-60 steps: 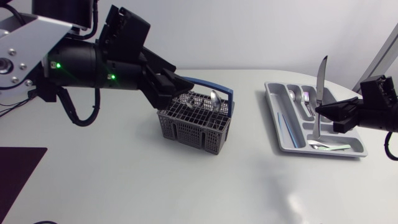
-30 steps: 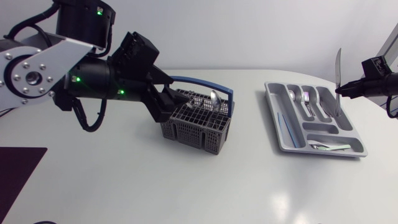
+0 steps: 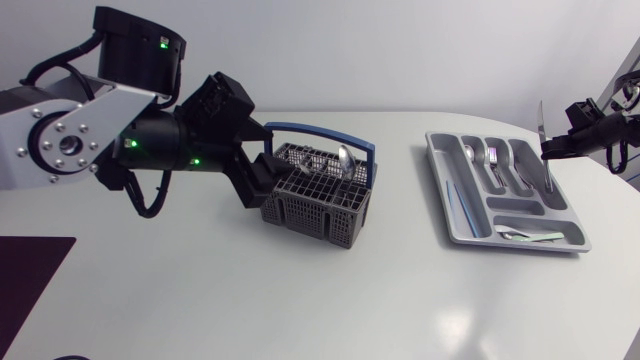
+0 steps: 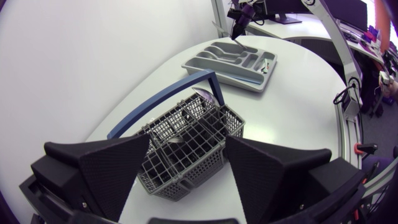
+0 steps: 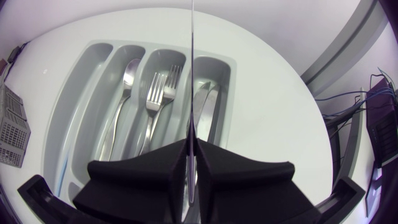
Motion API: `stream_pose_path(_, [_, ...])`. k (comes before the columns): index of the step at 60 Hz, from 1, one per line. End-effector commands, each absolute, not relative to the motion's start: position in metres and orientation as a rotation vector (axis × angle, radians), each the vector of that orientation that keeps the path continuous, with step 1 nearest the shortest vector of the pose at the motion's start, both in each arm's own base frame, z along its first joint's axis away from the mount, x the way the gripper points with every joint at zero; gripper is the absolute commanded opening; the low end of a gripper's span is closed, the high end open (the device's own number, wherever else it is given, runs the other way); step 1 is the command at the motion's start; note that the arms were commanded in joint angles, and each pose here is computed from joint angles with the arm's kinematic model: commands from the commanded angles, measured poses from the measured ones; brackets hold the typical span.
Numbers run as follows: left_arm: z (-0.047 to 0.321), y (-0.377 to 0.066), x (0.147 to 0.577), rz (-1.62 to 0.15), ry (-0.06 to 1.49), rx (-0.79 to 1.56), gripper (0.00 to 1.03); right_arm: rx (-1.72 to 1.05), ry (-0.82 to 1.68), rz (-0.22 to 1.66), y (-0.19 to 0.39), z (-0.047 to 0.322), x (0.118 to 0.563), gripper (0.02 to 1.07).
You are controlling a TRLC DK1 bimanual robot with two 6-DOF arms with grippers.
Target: Unload the cutlery basket into the drawer organizer.
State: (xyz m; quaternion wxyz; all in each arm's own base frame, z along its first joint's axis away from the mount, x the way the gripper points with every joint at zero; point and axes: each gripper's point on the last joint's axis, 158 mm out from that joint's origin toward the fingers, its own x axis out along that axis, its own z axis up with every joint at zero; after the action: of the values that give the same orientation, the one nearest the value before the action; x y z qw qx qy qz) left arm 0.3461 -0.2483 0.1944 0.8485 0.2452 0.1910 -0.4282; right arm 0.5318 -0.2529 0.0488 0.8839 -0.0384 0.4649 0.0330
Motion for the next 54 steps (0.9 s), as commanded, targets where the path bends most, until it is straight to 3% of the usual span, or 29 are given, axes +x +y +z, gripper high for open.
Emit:
stream_pose_path(1, [0.177,-0.244,0.344,-0.907,0.426,0.541,0.99,-0.046,0.994,0.05,-0.255,0.038,0.536,0.07])
stream_pose_path(12, [0.179,-0.245,0.34,-0.911,0.415,0.539,0.99,0.001,1.034,0.027,-0.243,0.022,0.531,0.09])
stream_pose_path(15, [0.181,-0.246,0.339,-0.913,0.41,0.538,0.99,0.009,1.035,0.005,-0.242,0.018,0.529,0.26])
stream_pose_path(21, [0.184,-0.246,0.336,-0.916,0.404,0.537,0.99,-0.015,1.046,-0.018,-0.238,0.012,0.524,0.8])
stream_pose_path(23, [0.185,-0.246,0.335,-0.915,0.402,0.537,0.99,-0.014,1.041,-0.03,-0.238,0.014,0.524,0.87])
stream_pose_path(34, [0.187,-0.244,0.333,-0.919,0.388,0.559,0.99,-0.029,0.969,-0.032,-0.228,0.056,0.522,0.89])
stream_pose_path(41, [0.184,-0.243,0.33,-0.938,0.355,0.628,0.99,-0.061,0.899,0.019,-0.195,0.098,0.51,0.89])
stream_pose_path(54, [0.174,-0.251,0.326,-0.979,0.33,0.702,0.99,-0.091,0.818,0.131,-0.128,0.141,0.477,0.89])
